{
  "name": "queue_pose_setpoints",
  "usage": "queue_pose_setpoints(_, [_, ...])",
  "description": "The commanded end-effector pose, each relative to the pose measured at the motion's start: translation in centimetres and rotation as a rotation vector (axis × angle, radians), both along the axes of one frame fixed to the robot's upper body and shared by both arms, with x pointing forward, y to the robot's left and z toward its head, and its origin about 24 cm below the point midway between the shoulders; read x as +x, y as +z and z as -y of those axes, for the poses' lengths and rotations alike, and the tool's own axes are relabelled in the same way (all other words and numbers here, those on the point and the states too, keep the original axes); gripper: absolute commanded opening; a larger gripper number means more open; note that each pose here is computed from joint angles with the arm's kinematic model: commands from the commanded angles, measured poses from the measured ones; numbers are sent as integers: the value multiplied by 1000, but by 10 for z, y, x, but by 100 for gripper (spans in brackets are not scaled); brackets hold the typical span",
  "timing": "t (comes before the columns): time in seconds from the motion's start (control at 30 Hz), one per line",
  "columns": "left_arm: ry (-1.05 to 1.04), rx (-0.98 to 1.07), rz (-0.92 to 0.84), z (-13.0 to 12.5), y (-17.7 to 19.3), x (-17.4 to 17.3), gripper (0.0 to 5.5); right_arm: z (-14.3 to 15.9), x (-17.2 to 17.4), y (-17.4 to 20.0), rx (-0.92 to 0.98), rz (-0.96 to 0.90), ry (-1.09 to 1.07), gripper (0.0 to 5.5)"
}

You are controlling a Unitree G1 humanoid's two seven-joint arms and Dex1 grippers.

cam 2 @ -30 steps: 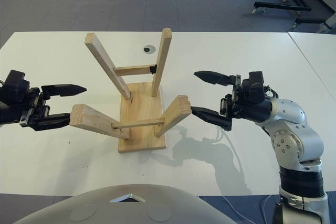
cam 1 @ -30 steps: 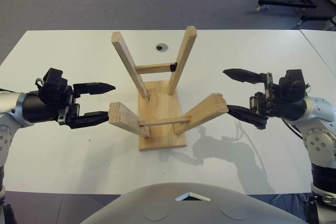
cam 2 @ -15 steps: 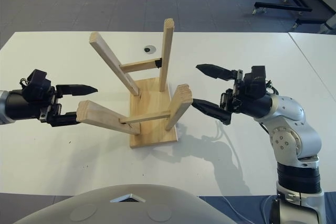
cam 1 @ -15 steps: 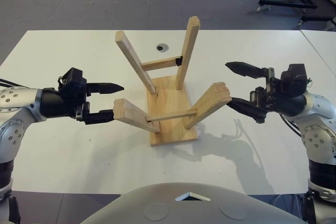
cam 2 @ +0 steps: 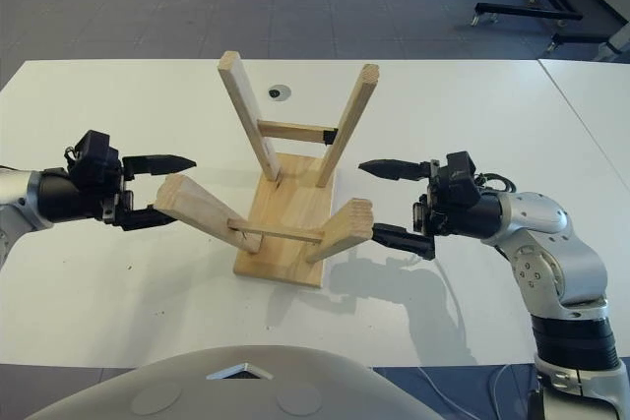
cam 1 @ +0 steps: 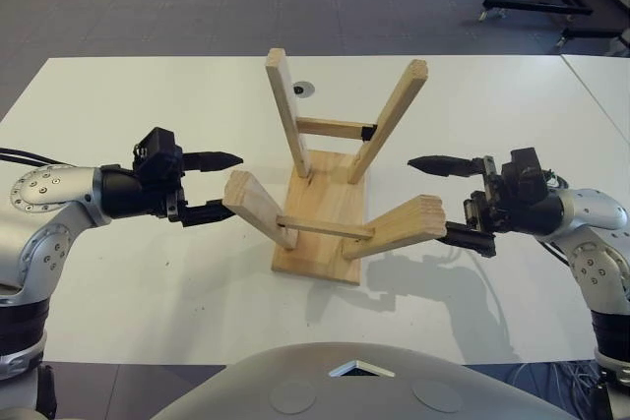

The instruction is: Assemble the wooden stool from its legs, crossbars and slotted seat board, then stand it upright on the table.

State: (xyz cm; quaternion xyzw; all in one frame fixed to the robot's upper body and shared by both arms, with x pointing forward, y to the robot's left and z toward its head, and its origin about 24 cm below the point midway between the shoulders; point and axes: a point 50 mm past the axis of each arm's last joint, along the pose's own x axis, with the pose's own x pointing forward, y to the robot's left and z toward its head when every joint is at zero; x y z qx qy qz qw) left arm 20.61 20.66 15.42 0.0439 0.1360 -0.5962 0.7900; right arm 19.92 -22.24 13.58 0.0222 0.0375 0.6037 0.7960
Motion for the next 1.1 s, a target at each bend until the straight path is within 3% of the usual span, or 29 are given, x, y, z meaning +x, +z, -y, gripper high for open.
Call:
queue_pose_setpoints(0.03, [-36, -5, 18, 3, 1, -2, 388, 9, -2, 6, -37, 46, -65, 492])
queue_pose_setpoints(0.27, [106, -35, 106, -18, 9, 4, 388, 32, -10, 11, -83, 56, -211, 492])
queue_pose_setpoints(0.37, [238, -101, 167, -34, 17, 1, 388, 35, -7, 25, 17, 102, -331, 492])
queue_pose_setpoints(0.43, [297, -221, 211, -39, 29, 0, 388, 29, -6, 48, 185, 173, -402, 492])
queue_pose_setpoints(0.6, [306, -562, 261, -19, 64, 4, 388, -31, -7, 118, 610, 286, -425, 492])
queue_pose_setpoints(0.77, [59, -853, 41, 33, 81, -14, 388, -87, -20, 120, 642, 109, -274, 492])
queue_pose_setpoints(0.9, [-119, -901, -121, 54, 90, -27, 388, -98, -24, 118, 639, 53, -204, 492])
queue_pose_setpoints(1.1, [-113, -876, -106, 53, 105, -24, 388, -90, -25, 143, 636, 130, -119, 492])
